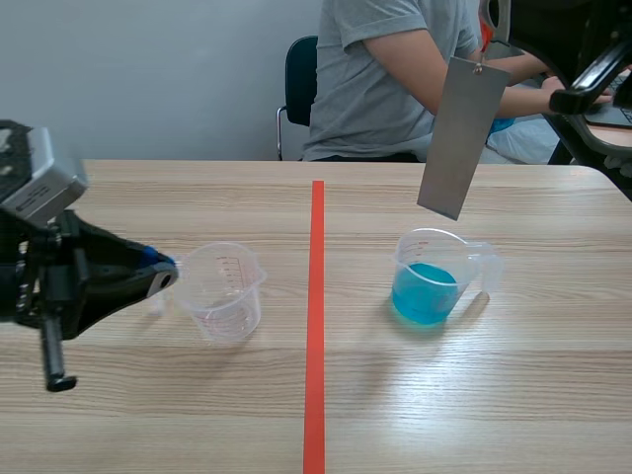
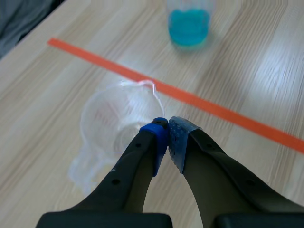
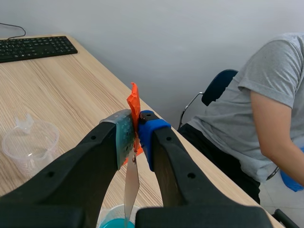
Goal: Do the redox reaction experiment.
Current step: 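Raise the plate and point at it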
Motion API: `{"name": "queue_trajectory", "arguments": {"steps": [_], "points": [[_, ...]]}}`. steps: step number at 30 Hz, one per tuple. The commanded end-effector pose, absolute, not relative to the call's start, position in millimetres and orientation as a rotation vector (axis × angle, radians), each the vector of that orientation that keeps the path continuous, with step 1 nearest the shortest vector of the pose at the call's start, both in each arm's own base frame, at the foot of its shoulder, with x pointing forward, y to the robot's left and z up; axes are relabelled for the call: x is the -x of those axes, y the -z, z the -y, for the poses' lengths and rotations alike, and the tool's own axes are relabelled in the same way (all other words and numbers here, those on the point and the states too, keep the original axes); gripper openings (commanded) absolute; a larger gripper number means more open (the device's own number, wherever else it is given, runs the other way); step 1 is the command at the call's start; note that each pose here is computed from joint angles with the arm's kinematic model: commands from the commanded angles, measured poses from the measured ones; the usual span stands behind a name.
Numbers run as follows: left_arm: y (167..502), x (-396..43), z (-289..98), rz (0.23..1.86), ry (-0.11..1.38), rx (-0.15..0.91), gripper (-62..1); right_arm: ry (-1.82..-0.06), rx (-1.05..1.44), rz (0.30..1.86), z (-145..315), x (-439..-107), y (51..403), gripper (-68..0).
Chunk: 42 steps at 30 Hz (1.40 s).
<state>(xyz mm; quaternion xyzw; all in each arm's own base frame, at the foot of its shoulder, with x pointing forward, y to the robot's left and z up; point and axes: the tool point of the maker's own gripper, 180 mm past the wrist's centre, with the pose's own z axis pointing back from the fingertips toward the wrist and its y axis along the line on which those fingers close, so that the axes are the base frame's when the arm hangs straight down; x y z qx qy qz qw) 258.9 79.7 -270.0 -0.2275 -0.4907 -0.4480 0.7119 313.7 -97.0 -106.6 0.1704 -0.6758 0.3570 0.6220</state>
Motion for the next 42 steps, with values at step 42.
{"name": "queue_trajectory", "arguments": {"steps": [42], "points": [[269.4,-358.9,104.9,1.235,0.957,0.611,-57.3,-0.835,-0.397,1.575,97.0,-312.3,97.6,-65.8]]}}
